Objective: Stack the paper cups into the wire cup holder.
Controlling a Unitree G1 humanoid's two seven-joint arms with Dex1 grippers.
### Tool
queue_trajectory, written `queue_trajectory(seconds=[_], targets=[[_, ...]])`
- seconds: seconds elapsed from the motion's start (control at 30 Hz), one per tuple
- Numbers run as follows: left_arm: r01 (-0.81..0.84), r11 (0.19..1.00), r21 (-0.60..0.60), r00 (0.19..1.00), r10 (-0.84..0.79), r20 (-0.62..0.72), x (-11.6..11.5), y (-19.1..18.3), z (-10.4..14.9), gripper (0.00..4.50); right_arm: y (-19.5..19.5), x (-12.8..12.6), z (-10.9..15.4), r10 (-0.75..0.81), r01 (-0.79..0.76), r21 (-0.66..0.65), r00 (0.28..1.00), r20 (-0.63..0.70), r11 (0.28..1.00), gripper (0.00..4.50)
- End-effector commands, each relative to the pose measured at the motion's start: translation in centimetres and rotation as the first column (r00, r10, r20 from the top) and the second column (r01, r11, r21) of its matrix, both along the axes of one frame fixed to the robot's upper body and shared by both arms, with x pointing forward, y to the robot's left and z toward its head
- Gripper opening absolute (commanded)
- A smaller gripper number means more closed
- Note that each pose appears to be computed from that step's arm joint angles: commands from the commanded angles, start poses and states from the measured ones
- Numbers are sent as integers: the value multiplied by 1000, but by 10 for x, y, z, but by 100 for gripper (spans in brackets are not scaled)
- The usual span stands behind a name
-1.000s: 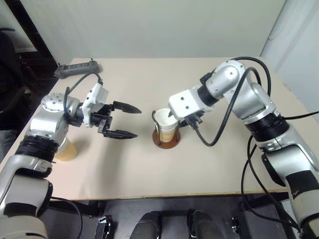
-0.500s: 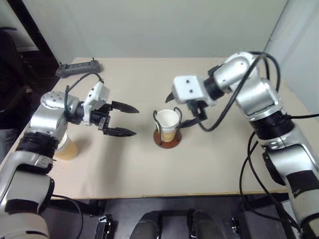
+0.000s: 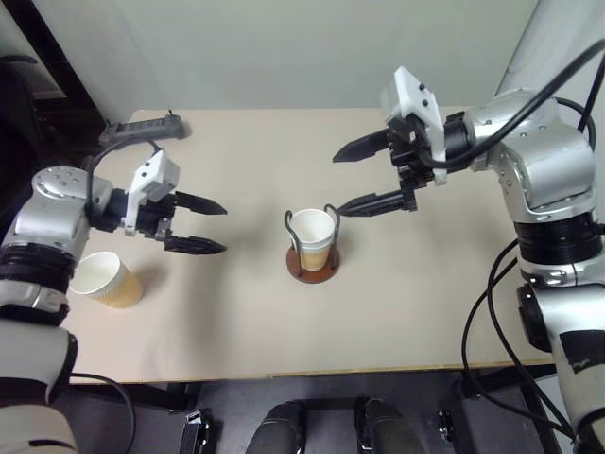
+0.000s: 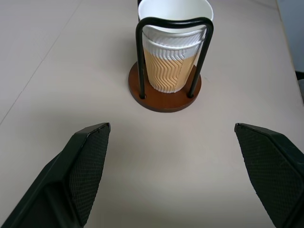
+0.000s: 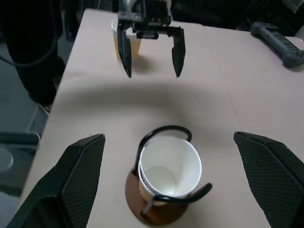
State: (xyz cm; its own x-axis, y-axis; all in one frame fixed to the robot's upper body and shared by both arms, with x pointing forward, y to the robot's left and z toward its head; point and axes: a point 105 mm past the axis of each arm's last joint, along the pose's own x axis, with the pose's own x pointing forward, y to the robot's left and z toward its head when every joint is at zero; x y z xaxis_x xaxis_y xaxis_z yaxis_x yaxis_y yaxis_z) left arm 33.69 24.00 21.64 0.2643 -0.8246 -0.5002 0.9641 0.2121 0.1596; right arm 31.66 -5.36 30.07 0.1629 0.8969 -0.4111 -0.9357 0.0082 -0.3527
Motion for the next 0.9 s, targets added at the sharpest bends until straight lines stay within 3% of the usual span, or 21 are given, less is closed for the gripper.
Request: queue_trajectory(seconds=[0.03,0.2,0.37,0.63,0.9], targets=[[-4,999,45,1000,3,21,-6,10,16,450,-4,-7,13,1,-3,28,999,42,1000,448],[-59,979,194,997,49,56,-10,32,26,450,-9,-7,8,-4,3,16,1000,30,1000,448],[-39,864,502,999,15,51,-33,59,21,450,-13,-6,6,0,0,-5,1000,29,1000,448],[57,682,729,998,-67,-16,-79,82,17,450,-14,-2,0,16,-15,-14,1000,18,1000,448],[34,518,854,996,-83,10,-85,109,15,450,-11,0,-7,37,-37,-27,999,10,999,448]])
